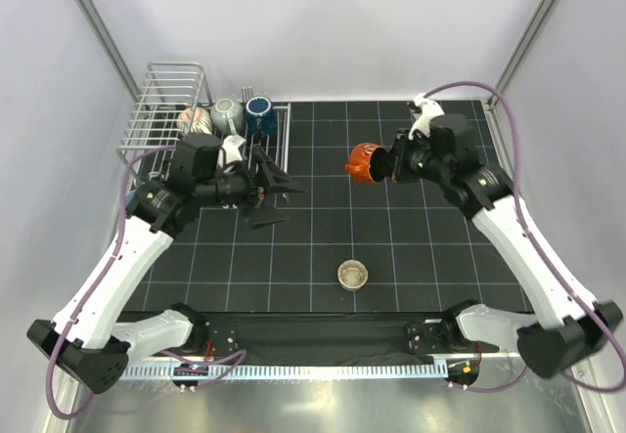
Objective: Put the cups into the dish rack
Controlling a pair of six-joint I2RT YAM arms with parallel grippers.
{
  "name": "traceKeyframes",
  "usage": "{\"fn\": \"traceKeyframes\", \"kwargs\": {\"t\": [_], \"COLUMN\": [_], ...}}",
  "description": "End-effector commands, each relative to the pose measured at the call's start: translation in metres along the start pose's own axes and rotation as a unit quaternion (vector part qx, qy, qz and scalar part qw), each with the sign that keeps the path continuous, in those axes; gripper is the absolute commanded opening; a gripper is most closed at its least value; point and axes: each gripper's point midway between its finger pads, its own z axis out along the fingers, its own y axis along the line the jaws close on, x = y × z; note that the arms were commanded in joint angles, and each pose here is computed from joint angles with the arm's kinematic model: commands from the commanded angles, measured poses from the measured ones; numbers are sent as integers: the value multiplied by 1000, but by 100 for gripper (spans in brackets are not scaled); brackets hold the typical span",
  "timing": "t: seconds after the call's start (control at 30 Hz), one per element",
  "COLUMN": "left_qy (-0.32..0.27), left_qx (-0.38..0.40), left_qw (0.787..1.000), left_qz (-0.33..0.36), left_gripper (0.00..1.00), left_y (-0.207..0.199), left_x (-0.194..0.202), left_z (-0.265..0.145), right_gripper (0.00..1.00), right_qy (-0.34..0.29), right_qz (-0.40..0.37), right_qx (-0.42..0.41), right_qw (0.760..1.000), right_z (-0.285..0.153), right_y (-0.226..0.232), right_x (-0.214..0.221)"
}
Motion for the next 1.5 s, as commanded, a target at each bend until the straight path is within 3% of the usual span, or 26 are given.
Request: {"fn": "traceKeyframes", "kwargs": {"t": [0.0,0.17,0.27,0.67,0.83,0.87,1.03,1.47], "left_qy": [53,116,132,176,177,177,169,136], "left_qx": [81,113,143,206,209,207,209,196], "left_qw": [995,987,981,961,960,960,960,965], "left_qz": [-5,-12,-17,-50,-58,-68,-76,-104], "left_gripper": [84,84,84,84,70,64,61,36], "left_y": [-52,-78,-96,-130,-133,-133,-137,-127], "left_x": [27,74,89,133,138,137,135,125], "left_z": [5,16,16,35,51,60,62,73], "right_gripper": [4,4,4,4,4,4,4,4], "right_qy": [-96,-222,-253,-290,-298,-301,-295,-295], "right_qz": [-61,-127,-137,-126,-116,-111,-109,-104], "right_qx": [-101,-148,-125,-189,-212,-211,-210,-208], "right_qw": [988,955,949,930,924,923,926,927], "right_z": [-33,-81,-91,-119,-130,-133,-132,-134], "right_y": [40,56,47,65,73,73,71,67], "right_x": [-33,-48,-48,-36,-37,-37,-31,-23]}}
